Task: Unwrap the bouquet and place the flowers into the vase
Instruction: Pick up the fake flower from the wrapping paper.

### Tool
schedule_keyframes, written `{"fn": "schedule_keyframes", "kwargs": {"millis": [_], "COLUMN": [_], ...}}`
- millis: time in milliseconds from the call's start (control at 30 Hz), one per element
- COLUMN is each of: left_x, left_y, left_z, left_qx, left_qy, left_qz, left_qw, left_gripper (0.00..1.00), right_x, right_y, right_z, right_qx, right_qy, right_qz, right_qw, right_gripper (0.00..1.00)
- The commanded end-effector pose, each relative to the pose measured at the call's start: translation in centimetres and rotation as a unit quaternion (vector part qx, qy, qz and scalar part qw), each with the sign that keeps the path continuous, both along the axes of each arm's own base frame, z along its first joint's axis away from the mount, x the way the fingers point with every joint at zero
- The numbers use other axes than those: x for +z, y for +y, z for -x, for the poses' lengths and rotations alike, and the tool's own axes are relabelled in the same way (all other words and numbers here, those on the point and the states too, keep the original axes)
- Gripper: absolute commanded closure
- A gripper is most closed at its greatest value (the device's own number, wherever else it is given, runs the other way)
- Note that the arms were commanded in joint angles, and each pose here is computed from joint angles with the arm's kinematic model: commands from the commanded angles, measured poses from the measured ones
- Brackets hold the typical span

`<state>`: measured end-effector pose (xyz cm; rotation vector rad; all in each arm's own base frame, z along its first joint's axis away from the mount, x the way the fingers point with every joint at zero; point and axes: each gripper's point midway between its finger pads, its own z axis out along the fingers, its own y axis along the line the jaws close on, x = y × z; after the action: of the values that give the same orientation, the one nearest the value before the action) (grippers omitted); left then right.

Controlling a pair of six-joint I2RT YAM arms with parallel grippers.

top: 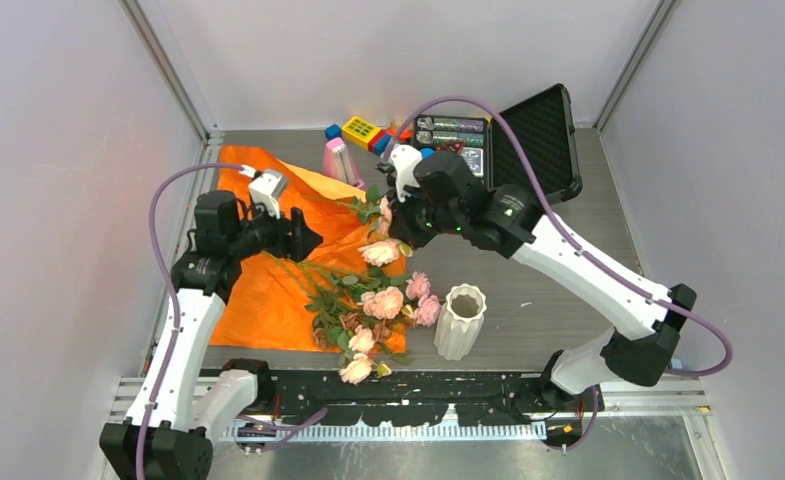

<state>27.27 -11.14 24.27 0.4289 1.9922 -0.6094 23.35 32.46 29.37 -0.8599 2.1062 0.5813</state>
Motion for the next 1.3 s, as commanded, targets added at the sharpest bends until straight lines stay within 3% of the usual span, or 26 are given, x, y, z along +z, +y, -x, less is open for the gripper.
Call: {"fn": "schedule_keyframes", "kwargs": {"millis": [0,333,700,867,1267], "left_x": [1.2,1.8,1.0,1.7,1.1], "left_y": [-1.9,-4.2,-6.9,-6.3,-8.5], "left_z": [0.6,2.0,3.1,2.9,5.2], "left_qx": [-0.061,-0.113,-0.167,-0.151,-0.222], "left_qy": [-0.066,-0.109,-0.101,-0.124,-0.112], "left_qz": [-0.019,-0.017,-0.019,-0.035,-0.012], "left_qw": [0.996,0.987,0.981,0.980,0.969], "left_gripper": [0.27,0.26,0.26,0.25,0.29], "right_x": [5.1,8.9,10.8,11.5,12.3], "right_y": [-1.8,-3.7,-3.4,-3.5,-3.9], "right_z": [2.3,7.0,10.5,11.3,11.9], "right_qx": [0.054,0.137,0.211,0.238,0.245], "right_qy": [-0.030,-0.029,-0.007,-0.014,-0.021], "right_qz": [-0.036,-0.075,-0.117,-0.123,-0.130], "right_qw": [0.997,0.987,0.971,0.963,0.960], "right_gripper": [1.00,1.00,1.00,1.00,1.00]}}
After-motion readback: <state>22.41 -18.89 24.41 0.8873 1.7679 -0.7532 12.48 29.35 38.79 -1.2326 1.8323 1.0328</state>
